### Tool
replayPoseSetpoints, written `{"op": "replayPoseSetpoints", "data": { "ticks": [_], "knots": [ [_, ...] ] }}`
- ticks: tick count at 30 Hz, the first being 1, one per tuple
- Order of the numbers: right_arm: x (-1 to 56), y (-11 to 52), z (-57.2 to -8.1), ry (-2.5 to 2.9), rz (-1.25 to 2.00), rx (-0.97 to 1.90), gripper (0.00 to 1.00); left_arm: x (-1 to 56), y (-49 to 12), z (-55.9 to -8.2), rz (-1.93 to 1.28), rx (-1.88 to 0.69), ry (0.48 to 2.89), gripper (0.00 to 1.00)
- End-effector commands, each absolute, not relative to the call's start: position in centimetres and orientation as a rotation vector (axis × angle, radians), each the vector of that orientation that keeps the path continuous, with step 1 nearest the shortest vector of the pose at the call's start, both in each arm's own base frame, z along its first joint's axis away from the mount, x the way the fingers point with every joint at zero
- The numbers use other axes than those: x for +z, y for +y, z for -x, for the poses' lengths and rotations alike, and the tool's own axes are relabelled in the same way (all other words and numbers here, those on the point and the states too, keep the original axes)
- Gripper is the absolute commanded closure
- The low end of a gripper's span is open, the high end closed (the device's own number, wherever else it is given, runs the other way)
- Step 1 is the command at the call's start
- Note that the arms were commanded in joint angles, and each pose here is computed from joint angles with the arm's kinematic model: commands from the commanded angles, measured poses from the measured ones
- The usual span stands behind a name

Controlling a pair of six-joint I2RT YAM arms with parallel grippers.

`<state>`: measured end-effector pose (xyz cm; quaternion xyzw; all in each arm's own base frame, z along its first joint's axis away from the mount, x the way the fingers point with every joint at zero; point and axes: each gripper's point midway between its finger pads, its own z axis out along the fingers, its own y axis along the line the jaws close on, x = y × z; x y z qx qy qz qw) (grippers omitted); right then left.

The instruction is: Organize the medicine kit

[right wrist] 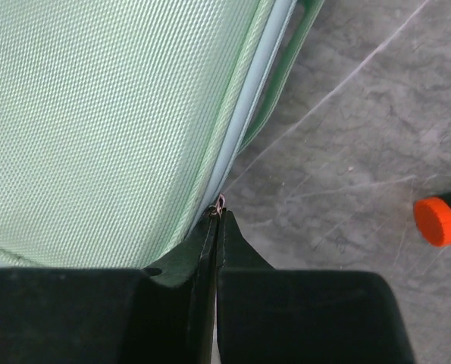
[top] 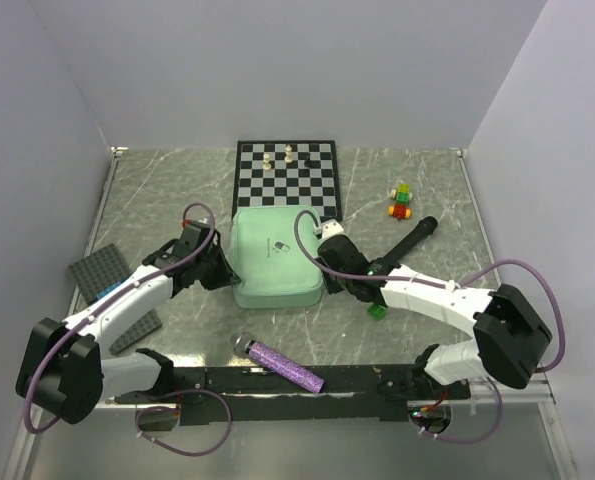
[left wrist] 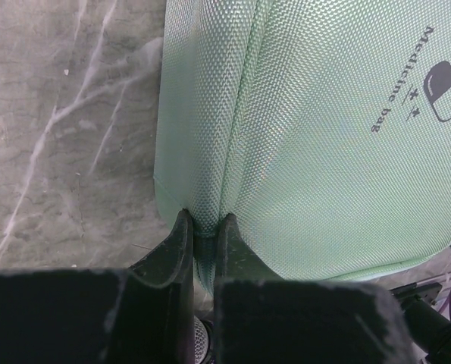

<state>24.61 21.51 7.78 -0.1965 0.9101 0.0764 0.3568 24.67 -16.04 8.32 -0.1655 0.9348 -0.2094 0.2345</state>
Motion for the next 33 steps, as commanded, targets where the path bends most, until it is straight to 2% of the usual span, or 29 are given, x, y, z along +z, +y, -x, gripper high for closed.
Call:
{"op": "replayPoseSetpoints", "data": {
  "ticks": [1, 8, 14, 17, 19, 24, 26, 33],
  "knots": [
    [10.9, 22.3, -28.1, 2.217, 0.416, 0.195, 1.00, 7.2, -12.6, -25.4, 0.374, -0.337, 2.571, 0.99],
    [11.6, 25.7, -24.5, 2.132, 0.583, 0.295, 1.00, 9.6, -8.1, -27.8, 0.427, -0.281, 2.499, 0.99],
    [11.7, 30.4, -20.2, 2.097, 0.742, 0.403, 1.00, 12.4, -4.3, -31.7, 0.540, -0.231, 2.403, 0.99],
    [11.4, 32.0, -19.0, 2.094, 0.795, 0.435, 1.00, 12.5, -3.7, -33.7, 0.590, -0.231, 2.382, 0.97],
    [11.0, 32.4, -18.6, 2.099, 0.824, 0.419, 1.00, 11.8, -3.6, -34.7, 0.601, -0.241, 2.402, 0.99],
    [9.3, 30.0, -19.9, 2.129, 0.813, 0.267, 1.00, 9.2, -3.8, -33.8, 0.618, -0.245, 2.445, 0.99],
    [8.9, 28.5, -21.2, 2.158, 0.756, 0.248, 1.00, 7.8, -2.7, -32.8, 0.641, -0.163, 2.458, 0.99],
    [10.4, 24.1, -28.8, 2.198, 0.462, 0.232, 1.00, 5.9, -2.0, -31.4, 0.646, -0.104, 2.496, 0.99]
  ]
}}
